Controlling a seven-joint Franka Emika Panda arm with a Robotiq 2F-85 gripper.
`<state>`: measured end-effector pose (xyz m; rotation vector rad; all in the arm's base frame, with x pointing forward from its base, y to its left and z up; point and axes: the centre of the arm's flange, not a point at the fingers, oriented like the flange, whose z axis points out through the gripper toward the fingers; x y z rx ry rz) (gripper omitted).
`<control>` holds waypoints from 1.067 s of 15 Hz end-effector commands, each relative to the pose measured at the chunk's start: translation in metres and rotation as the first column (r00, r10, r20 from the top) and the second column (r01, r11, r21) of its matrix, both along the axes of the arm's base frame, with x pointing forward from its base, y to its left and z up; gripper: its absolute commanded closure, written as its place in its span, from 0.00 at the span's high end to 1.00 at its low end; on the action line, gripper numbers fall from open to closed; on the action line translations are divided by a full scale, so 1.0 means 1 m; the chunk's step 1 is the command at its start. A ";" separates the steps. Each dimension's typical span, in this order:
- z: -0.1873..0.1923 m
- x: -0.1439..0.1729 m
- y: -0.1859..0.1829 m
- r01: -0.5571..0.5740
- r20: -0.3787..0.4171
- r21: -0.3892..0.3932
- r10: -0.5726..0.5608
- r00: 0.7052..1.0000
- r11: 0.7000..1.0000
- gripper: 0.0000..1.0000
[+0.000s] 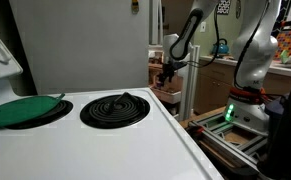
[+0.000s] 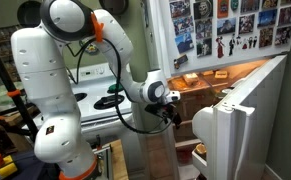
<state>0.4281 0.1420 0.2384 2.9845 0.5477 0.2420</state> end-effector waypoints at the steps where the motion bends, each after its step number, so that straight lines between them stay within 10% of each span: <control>1: -0.006 0.004 0.005 0.014 -0.006 -0.008 -0.014 1.000 1.000 1.00; 16: -0.013 0.011 0.030 0.188 0.049 -0.012 -0.187 0.981 0.982 1.00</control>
